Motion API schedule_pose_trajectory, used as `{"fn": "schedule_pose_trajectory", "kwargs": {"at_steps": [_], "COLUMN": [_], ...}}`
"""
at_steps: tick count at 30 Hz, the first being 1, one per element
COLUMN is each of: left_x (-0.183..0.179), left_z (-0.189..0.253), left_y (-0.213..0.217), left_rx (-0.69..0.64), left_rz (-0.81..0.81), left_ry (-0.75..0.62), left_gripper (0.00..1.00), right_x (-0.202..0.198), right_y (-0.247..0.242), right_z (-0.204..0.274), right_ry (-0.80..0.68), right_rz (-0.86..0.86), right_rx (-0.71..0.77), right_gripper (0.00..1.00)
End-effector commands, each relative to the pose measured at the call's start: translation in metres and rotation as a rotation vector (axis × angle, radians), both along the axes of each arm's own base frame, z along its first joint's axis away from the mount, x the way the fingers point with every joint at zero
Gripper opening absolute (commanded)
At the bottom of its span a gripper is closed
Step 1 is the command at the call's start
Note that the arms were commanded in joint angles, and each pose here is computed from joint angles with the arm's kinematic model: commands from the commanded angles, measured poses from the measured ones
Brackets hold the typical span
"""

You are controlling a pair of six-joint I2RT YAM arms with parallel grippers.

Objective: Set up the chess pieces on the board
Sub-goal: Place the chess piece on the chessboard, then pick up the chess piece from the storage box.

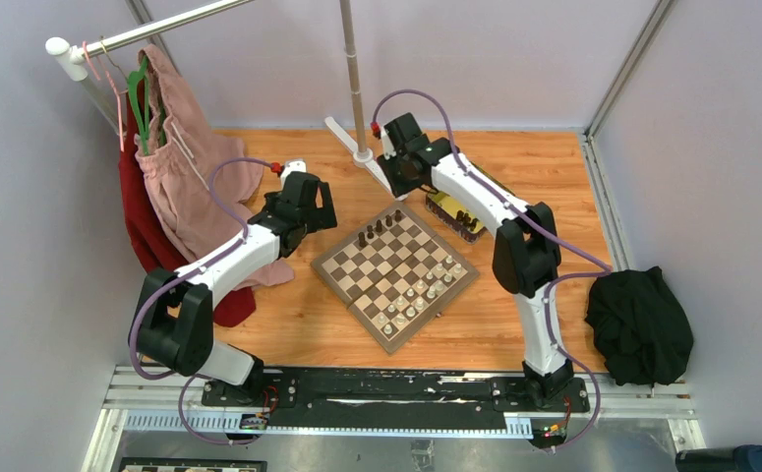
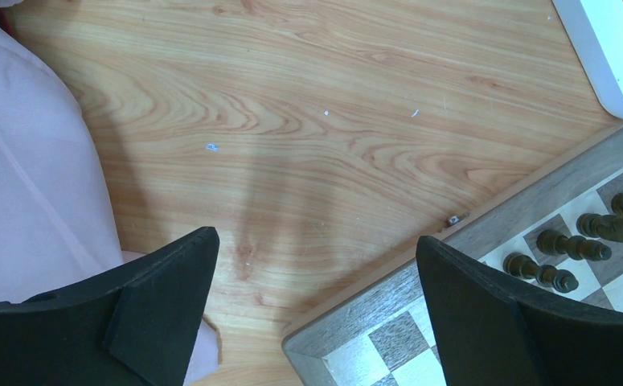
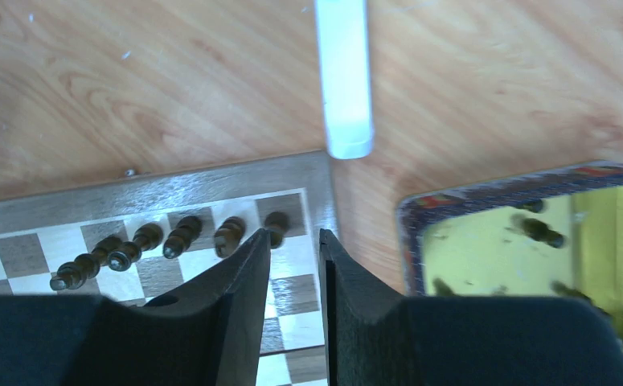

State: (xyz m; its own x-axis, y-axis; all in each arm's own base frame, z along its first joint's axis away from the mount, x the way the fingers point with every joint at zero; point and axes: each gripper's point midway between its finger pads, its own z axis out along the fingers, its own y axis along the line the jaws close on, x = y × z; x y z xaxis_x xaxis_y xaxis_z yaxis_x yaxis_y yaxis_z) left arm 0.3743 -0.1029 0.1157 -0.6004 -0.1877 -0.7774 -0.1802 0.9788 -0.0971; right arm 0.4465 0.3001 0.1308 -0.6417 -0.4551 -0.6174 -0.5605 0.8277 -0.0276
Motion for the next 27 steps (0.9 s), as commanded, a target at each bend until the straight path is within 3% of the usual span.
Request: {"fn": "schedule_pose_trajectory", "kwargs": {"at_steps": [1, 15, 27], "left_x": [0.009, 0.014, 0.022], "left_z": [0.009, 0.008, 0.004], "left_y": [-0.002, -0.005, -0.008], "left_rx": [-0.004, -0.004, -0.001], "left_rz": [0.001, -0.005, -0.003], "left_ry": [-0.026, -0.016, -0.001], "left_gripper": [1.00, 1.00, 1.00], "right_x": [0.027, 0.058, 0.066], "right_y": [-0.041, -0.151, -0.177], "right_z": [0.061, 0.032, -0.017], "right_ry": [-0.142, -0.153, -0.046], "right_rz": [-0.121, -0.283, -0.318], "right_rx": [0.030, 0.016, 0.025], "right_gripper": [0.33, 0.34, 0.35]}}
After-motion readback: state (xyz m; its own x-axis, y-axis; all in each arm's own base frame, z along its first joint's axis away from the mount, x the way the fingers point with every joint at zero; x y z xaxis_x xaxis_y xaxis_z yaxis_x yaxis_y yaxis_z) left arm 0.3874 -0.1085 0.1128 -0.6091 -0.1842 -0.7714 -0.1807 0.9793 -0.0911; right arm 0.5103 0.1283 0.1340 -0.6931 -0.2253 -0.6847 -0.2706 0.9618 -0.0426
